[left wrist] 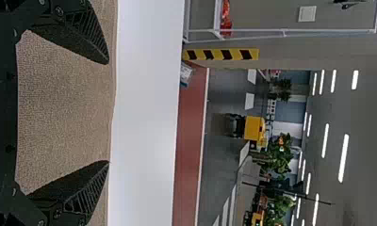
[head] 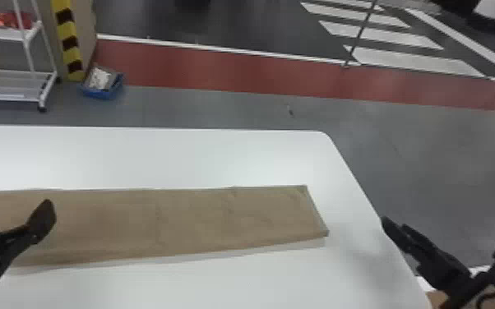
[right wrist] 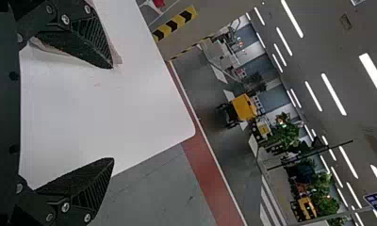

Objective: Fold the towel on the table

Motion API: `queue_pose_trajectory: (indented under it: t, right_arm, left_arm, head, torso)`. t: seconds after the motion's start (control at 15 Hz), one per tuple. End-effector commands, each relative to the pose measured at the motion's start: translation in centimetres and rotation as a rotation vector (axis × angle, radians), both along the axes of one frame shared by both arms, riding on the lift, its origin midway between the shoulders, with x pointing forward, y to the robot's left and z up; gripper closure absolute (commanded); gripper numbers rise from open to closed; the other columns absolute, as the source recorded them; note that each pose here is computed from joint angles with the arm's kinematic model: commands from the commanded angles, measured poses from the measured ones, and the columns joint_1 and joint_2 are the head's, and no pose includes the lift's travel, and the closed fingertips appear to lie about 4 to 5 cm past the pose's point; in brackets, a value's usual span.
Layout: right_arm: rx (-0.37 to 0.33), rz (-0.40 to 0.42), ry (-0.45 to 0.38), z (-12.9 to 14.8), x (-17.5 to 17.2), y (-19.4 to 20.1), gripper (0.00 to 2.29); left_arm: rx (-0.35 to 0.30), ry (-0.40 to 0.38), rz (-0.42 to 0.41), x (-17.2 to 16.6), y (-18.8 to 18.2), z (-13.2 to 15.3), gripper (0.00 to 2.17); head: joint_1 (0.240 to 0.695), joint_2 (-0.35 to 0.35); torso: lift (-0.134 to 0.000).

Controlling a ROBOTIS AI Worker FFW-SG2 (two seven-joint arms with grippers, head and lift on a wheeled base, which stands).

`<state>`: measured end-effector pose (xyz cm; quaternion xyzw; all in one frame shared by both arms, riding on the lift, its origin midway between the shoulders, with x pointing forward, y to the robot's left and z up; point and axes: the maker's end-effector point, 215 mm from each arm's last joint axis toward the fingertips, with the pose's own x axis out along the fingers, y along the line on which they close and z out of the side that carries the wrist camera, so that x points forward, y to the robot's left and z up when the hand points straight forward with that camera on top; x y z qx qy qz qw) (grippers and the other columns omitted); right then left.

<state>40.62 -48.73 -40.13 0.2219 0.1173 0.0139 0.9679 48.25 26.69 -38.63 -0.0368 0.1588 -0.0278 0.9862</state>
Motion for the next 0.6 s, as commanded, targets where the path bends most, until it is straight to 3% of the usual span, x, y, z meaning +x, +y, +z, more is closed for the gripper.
queue_pose_trajectory:
  t: [0.0,0.53]
  right_arm:
    - [0.001,0.001,0.0,0.0,0.03,0.06,0.2]
    - [-0.002,-0.003,-0.002,0.12,0.03,-0.16,0.2]
  left_arm:
    - [-0.001,-0.002,-0.001,0.05,-0.03,0.13,0.14]
    - [-0.002,-0.004,0.003,0.02,0.01,0.13,0.14]
  head:
    - [0.695,-0.272]
    - [0.695,-0.272]
  torso:
    - [-0.124]
    - [-0.124]
